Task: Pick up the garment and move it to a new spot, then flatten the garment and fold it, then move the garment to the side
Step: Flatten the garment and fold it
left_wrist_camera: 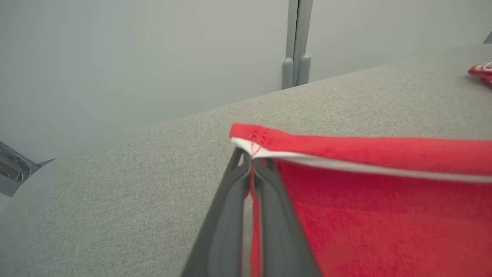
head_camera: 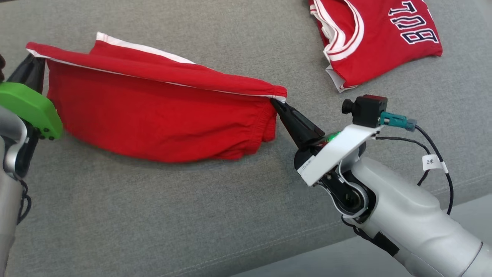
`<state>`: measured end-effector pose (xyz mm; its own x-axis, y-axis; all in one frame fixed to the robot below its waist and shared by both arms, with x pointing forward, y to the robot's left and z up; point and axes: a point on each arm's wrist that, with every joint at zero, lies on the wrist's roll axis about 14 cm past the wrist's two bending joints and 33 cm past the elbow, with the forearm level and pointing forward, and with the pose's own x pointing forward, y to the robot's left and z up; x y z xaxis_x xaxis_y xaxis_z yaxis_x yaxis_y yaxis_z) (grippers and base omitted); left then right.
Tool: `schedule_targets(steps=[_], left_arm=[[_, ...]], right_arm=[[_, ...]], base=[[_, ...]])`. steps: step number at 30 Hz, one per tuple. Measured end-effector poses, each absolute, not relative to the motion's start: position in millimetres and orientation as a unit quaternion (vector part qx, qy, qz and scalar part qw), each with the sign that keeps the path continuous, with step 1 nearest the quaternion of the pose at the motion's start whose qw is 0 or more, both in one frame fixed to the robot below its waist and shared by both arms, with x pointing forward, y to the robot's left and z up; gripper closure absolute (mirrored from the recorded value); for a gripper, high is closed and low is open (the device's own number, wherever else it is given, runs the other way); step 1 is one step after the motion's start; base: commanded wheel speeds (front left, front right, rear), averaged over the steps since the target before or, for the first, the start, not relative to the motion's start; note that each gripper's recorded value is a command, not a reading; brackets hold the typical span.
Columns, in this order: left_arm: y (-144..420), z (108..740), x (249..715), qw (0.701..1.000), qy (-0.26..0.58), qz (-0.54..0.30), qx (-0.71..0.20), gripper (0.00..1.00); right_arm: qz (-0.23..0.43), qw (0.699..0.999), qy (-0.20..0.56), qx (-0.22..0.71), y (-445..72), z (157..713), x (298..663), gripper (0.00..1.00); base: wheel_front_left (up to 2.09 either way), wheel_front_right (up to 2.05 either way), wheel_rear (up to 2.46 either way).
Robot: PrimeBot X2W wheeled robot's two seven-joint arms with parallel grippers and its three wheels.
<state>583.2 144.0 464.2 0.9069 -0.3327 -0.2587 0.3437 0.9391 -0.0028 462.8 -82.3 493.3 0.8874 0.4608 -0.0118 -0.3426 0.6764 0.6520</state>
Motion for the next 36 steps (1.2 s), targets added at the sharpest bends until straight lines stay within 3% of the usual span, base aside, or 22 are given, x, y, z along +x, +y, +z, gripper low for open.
schedule_targets(steps=[13,24,25,26,27,28,30,36], left_arm=[[108.9,408.0,637.1,0.952,0.214,-0.208,0.072,1.00],[92.0,356.8,647.1,0.936,0.261,-0.222,0.082,1.00],[91.2,356.0,647.2,0.936,0.260,-0.222,0.081,0.82],[91.3,355.0,646.4,0.936,0.260,-0.223,0.082,0.45],[91.1,355.3,645.6,0.936,0.257,-0.224,0.083,0.00],[91.1,355.8,644.6,0.937,0.256,-0.225,0.082,0.00],[90.9,358.8,642.4,0.938,0.252,-0.225,0.076,0.00],[92.4,365.7,632.6,0.942,0.238,-0.227,0.070,0.00]], right_arm=[[0.162,0.920,0.106,0.342,-100.2,464.9,495.7,1.00],[0.150,0.918,0.143,0.337,-98.3,435.3,501.9,1.00],[0.151,0.919,0.144,0.335,-98.1,434.4,501.8,1.00],[0.152,0.919,0.147,0.332,-98.1,433.1,501.1,0.79],[0.152,0.919,0.149,0.332,-98.2,432.3,500.4,0.51],[0.154,0.919,0.151,0.329,-97.9,431.6,499.5,0.04],[0.157,0.920,0.152,0.325,-97.8,431.7,498.6,0.00],[0.166,0.924,0.149,0.311,-99.8,437.0,497.0,0.00]], base=[[0.00,0.00,0.00],[0.00,0.00,0.00],[0.00,0.00,0.00],[0.00,0.00,0.00],[0.00,0.00,0.00],[0.00,0.00,0.00],[0.00,0.00,0.00],[0.00,0.00,0.00]])
